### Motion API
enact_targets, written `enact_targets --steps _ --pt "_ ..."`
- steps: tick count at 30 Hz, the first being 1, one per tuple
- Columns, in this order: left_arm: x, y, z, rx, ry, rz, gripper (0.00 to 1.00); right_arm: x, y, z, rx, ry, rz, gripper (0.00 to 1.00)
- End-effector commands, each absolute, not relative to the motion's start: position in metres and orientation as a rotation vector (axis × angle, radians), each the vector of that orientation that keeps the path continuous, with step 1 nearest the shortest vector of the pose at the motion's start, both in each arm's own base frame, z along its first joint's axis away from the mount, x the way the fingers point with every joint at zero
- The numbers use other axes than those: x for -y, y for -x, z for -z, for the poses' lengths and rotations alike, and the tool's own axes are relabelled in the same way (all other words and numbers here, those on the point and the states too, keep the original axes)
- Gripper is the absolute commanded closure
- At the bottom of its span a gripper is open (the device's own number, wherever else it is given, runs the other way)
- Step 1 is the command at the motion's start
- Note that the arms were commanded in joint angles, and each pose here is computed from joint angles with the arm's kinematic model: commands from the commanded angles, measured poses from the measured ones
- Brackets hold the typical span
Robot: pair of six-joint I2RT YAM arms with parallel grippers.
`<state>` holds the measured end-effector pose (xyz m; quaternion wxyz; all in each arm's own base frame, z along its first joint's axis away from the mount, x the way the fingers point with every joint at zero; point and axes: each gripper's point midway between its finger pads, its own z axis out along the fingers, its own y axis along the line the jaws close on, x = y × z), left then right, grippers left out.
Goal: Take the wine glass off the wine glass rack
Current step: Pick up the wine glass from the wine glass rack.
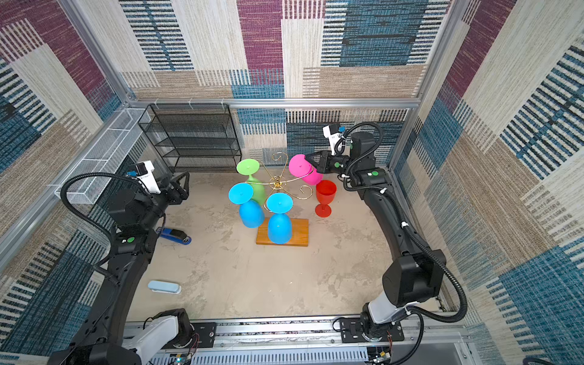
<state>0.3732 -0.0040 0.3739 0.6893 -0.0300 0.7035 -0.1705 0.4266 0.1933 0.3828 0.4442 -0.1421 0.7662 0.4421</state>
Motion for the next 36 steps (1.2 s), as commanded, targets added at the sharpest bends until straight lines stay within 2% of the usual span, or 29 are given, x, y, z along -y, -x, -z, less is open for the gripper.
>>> enact_targets --steps 1,15,36 --pt "0.004 -0.372 -0.384 -1.535 0.059 0.388 0.21 -0.192 -0.425 -0.387 -1.913 0.337 -1.101 1.0" --pt "0.003 -0.371 -0.385 -1.533 0.061 0.384 0.21 -0.202 -0.412 -0.392 -1.891 0.355 -1.246 1.0" --pt "0.003 -0.369 -0.387 -1.527 0.058 0.382 0.21 -0.197 -0.402 -0.416 -1.833 0.324 -1.27 1.0"
